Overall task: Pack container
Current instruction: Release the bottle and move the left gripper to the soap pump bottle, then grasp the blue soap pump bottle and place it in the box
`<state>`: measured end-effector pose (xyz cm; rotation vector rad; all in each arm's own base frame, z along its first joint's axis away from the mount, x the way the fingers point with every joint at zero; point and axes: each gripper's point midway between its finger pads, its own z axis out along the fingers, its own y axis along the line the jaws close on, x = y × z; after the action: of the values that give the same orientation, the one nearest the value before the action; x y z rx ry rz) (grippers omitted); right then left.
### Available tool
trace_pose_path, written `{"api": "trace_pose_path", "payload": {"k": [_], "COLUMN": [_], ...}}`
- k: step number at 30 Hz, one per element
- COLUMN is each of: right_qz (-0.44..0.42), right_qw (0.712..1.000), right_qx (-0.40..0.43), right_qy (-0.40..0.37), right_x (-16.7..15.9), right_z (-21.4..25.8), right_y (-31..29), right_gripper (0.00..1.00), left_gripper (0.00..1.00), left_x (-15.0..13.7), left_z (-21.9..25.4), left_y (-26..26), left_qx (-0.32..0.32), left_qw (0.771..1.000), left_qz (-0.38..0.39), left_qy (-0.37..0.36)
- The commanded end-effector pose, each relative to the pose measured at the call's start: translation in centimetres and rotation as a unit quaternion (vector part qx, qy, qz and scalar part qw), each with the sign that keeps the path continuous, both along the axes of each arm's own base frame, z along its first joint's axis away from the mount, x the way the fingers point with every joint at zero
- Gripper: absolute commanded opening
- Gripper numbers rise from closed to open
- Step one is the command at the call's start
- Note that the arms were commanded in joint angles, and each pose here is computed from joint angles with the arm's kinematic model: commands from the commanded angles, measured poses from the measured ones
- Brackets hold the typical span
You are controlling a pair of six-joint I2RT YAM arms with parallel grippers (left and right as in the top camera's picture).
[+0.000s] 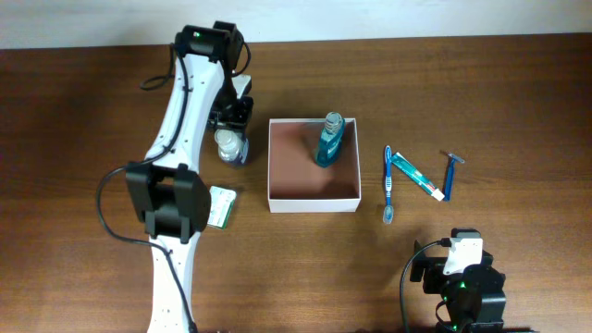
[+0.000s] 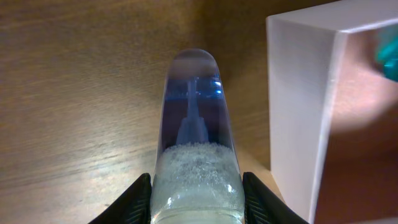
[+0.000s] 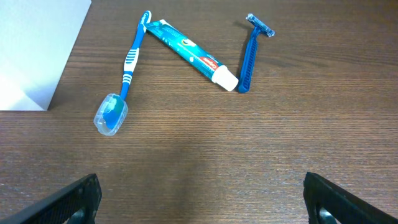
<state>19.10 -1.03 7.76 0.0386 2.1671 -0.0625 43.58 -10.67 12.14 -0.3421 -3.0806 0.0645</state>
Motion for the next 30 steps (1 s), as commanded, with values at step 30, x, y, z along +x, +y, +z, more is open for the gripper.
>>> {"api": "trace_pose_path", "payload": {"k": [30], "right_qz": [-0.005], "right_qw": [1.0], "right_qx": [0.004], "right_qy": [0.001], "right_x": [0.0], "right_z": [-0.3], "right_y": [-0.1], "right_gripper": [0.99], "left_gripper": [0.34], "left_x": [-5.3], "left_z": [9.3], "left_y": [-11.5], "left_qx": [-0.028], "left_qw": [0.985], "left_qz": [-0.126], "left_qy": [-0.116]}}
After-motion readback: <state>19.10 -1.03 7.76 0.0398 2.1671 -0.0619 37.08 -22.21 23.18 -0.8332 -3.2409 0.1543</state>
